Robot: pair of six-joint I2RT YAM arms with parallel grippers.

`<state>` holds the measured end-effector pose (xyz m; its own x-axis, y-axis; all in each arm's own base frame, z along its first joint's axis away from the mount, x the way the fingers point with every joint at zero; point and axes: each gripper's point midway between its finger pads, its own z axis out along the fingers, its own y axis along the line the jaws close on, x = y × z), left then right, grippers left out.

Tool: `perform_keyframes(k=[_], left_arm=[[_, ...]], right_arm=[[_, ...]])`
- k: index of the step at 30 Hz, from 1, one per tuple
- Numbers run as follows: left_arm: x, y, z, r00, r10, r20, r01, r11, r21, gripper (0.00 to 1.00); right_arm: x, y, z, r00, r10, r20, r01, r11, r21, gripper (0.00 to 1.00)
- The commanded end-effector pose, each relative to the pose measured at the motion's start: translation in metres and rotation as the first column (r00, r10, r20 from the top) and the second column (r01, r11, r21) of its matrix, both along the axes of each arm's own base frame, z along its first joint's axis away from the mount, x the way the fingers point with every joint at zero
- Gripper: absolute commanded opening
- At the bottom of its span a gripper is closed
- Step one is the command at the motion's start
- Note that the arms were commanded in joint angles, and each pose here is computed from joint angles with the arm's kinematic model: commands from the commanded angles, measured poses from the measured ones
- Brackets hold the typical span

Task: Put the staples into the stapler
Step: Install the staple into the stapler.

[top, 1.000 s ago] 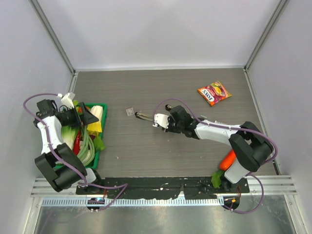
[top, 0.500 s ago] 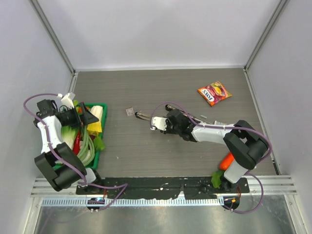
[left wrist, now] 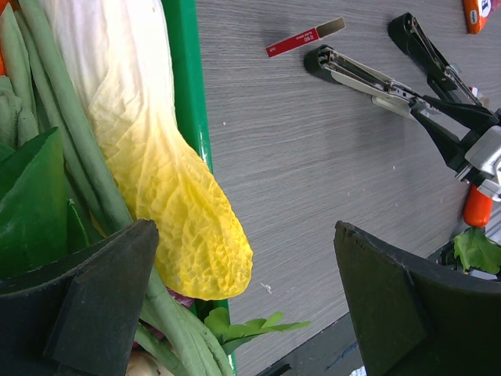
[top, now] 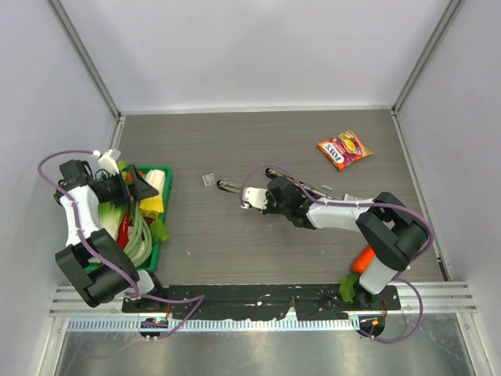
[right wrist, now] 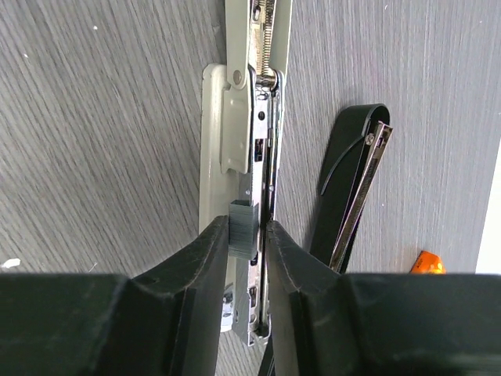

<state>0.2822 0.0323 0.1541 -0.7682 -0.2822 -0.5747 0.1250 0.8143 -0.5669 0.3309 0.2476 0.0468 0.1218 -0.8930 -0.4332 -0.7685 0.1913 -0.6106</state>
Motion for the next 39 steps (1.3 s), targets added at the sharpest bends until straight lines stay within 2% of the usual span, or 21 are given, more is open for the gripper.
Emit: perform_keyframes(k=[1, 6, 10, 14, 21, 27, 34, 39], left_arm=[[0.0, 0.001, -0.001, 1.0, -0.005, 0.009, 0.005, 1.0, -0.003, 1.0], [0.0, 0.002, -0.001, 1.0, -0.006, 0.01, 0.006, 1.0, 0.0, 1.0], [0.0, 0.002, -0.001, 1.0, -0.006, 0.01, 0.006, 1.0, 0.0, 1.0], [0.0, 0.002, -0.001, 1.0, -0.006, 0.009, 0.006, 1.0, -0.001, 1.0], [0.0, 0.002, -0.001, 1.0, -0.007, 0.009, 0.007, 1.0, 0.0, 1.0], [0.0, 0.002, -0.001, 1.0, -0.006, 0.007, 0.006, 1.0, 0.0, 1.0], [0.0, 0.003, -0.003, 1.0, -0.004, 0.001, 0.004, 1.0, 0.001, 1.0], [0.0, 0.003, -0.003, 1.0, -0.002, -0.001, 0.002, 1.0, 0.003, 1.0]], right_arm=[[0.003, 0.003, 0.001, 0.999, 0.002, 0.032, -0.002, 1.0, 0.003, 0.29], [0.003, 0.004, 0.005, 0.999, 0.01, 0.045, -0.01, 1.0, 0.015, 0.16], [0.002, 0.007, 0.012, 0.999, 0.017, 0.05, -0.019, 0.999, 0.043, 0.11], [0.0, 0.012, 0.02, 0.999, 0.022, 0.026, -0.024, 0.997, 0.08, 0.11], [-0.025, 0.018, 0.013, 0.981, 0.057, -0.183, -0.036, 0.993, 0.117, 0.09], [-0.032, 0.021, 0.03, 0.945, 0.054, -0.322, 0.011, 0.981, 0.195, 0.08], [-0.013, 0.009, 0.053, 0.928, 0.036, -0.372, 0.093, 0.942, 0.321, 0.08], [-0.01, -0.002, 0.048, 0.908, 0.035, -0.418, 0.121, 0.932, 0.342, 0.08]])
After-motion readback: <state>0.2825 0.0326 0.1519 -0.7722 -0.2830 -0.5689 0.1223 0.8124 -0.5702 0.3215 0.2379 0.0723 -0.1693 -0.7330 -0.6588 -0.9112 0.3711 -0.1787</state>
